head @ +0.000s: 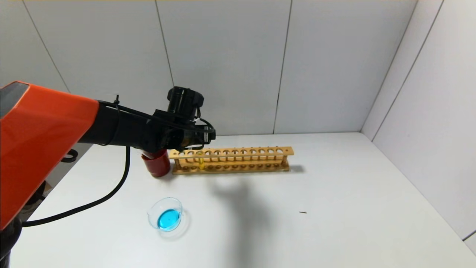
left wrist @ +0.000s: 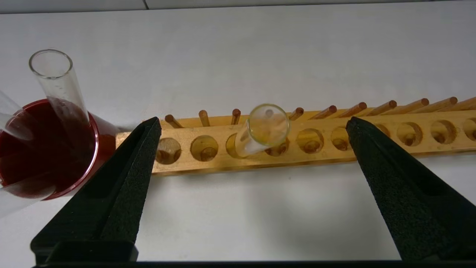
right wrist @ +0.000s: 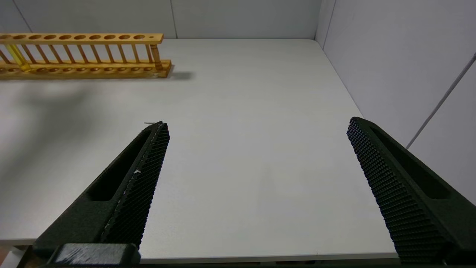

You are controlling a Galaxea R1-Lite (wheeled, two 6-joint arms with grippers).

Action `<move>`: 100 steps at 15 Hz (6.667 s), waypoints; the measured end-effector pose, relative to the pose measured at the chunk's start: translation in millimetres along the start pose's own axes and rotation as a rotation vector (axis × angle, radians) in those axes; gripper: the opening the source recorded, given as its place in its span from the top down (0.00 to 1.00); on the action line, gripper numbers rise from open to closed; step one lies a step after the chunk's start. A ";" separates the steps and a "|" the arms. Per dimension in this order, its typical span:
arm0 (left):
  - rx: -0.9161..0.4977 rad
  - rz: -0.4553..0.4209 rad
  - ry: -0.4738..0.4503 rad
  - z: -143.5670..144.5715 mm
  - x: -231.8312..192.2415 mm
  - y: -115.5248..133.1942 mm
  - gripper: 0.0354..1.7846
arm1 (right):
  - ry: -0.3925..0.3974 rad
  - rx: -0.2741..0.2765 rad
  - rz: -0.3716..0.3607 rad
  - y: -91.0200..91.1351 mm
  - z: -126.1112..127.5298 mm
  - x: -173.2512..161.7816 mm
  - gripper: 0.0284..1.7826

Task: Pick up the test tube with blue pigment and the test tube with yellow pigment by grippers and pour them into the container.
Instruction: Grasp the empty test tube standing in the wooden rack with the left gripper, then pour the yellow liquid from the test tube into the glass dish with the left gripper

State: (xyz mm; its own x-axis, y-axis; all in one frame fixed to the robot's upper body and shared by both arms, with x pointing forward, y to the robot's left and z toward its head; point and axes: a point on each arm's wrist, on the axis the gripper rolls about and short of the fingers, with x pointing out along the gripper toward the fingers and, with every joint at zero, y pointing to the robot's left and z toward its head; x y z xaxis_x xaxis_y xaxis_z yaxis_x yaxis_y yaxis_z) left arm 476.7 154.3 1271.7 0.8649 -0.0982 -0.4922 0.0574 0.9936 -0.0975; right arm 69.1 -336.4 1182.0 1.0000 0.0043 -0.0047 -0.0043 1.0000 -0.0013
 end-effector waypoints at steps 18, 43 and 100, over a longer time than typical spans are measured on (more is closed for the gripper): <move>0.001 0.007 -0.004 -0.1 11.0 -3.8 0.84 | 0.000 0.000 0.000 0.0 0.0 0.0 0.02; 0.335 0.090 -0.266 28.3 -125.3 45.6 0.84 | 0.000 0.000 0.000 0.0 0.0 0.0 0.02; 1.714 -0.327 -0.582 -115.2 -135.7 120.1 0.84 | 0.000 0.000 0.000 0.0 0.0 0.0 0.02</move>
State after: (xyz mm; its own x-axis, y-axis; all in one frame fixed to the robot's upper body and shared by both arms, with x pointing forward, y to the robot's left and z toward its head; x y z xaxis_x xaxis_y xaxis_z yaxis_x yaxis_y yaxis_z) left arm 308.7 280.5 1227.1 0.7370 -0.6174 -0.2750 0.3014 -0.0640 0.9514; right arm 69.1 -336.4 1182.0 1.0000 0.0038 -0.0047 -0.0038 1.0000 -0.0013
